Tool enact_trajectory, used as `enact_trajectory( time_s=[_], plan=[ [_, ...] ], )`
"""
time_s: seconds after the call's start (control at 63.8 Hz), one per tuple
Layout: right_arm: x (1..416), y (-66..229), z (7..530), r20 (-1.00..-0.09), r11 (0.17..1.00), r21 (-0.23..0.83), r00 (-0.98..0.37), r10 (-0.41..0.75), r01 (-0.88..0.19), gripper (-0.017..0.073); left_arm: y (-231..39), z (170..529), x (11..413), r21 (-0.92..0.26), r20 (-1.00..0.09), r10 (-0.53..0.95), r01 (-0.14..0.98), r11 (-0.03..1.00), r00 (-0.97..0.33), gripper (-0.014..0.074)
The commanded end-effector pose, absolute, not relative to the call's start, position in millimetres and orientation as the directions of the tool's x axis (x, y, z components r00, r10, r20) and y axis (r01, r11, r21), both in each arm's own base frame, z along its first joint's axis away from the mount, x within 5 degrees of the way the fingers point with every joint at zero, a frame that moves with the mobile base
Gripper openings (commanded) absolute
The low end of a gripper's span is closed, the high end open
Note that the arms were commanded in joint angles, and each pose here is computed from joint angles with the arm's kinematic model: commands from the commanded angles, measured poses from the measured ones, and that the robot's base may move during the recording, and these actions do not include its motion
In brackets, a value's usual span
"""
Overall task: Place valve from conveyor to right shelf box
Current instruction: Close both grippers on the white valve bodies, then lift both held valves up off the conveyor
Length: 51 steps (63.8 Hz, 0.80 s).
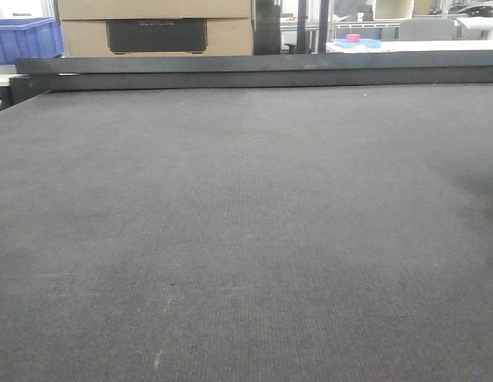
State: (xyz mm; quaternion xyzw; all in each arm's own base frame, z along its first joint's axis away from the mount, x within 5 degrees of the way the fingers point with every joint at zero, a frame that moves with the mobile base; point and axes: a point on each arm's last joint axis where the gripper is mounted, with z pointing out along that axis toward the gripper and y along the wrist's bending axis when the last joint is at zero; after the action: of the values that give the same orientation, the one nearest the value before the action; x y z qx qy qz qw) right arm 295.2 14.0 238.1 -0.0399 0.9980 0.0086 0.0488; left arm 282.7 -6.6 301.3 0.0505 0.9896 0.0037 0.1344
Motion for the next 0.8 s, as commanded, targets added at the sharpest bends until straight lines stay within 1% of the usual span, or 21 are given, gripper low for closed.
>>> enact_trajectory(
  time_s=[0.0, 0.235, 0.361, 0.471, 0.69, 0.784],
  plan=[
    [297, 13, 239, -0.125, 0.997, 0.015, -0.990, -0.071, -0.074, -0.0162, -9, 290, 292, 0.016, -0.235, 0.096, 0.095, 0.995, -0.967, 0.0456],
    [297, 13, 239, -0.125, 0.997, 0.015, -0.990, -0.071, -0.074, -0.0162, -9, 251, 311, 0.007, -0.103, 0.097, 0.096, 0.995, -0.990, 0.0456],
    [297, 13, 239, -0.127, 0.997, 0.017, -0.989, -0.070, -0.073, -0.0162, -10, 239, 315, 0.004, -0.065, 0.097, 0.097, 0.995, -0.993, 0.0456],
    [297, 13, 239, -0.127, 0.997, 0.019, -0.989, -0.069, -0.072, -0.0162, -9, 234, 318, 0.009, -0.061, 0.099, 0.099, 0.995, -0.993, 0.0447],
    [297, 13, 239, -0.127, 0.997, 0.019, -0.989, -0.069, -0.072, -0.0162, -9, 235, 324, 0.014, -0.124, 0.099, 0.098, 0.995, -0.987, 0.0375],
    [297, 13, 239, -0.127, 0.997, 0.019, -0.989, -0.069, -0.072, -0.0162, -9, 235, 324, 0.014, -0.129, 0.099, 0.098, 0.995, -0.987, 0.0366]
  ],
)
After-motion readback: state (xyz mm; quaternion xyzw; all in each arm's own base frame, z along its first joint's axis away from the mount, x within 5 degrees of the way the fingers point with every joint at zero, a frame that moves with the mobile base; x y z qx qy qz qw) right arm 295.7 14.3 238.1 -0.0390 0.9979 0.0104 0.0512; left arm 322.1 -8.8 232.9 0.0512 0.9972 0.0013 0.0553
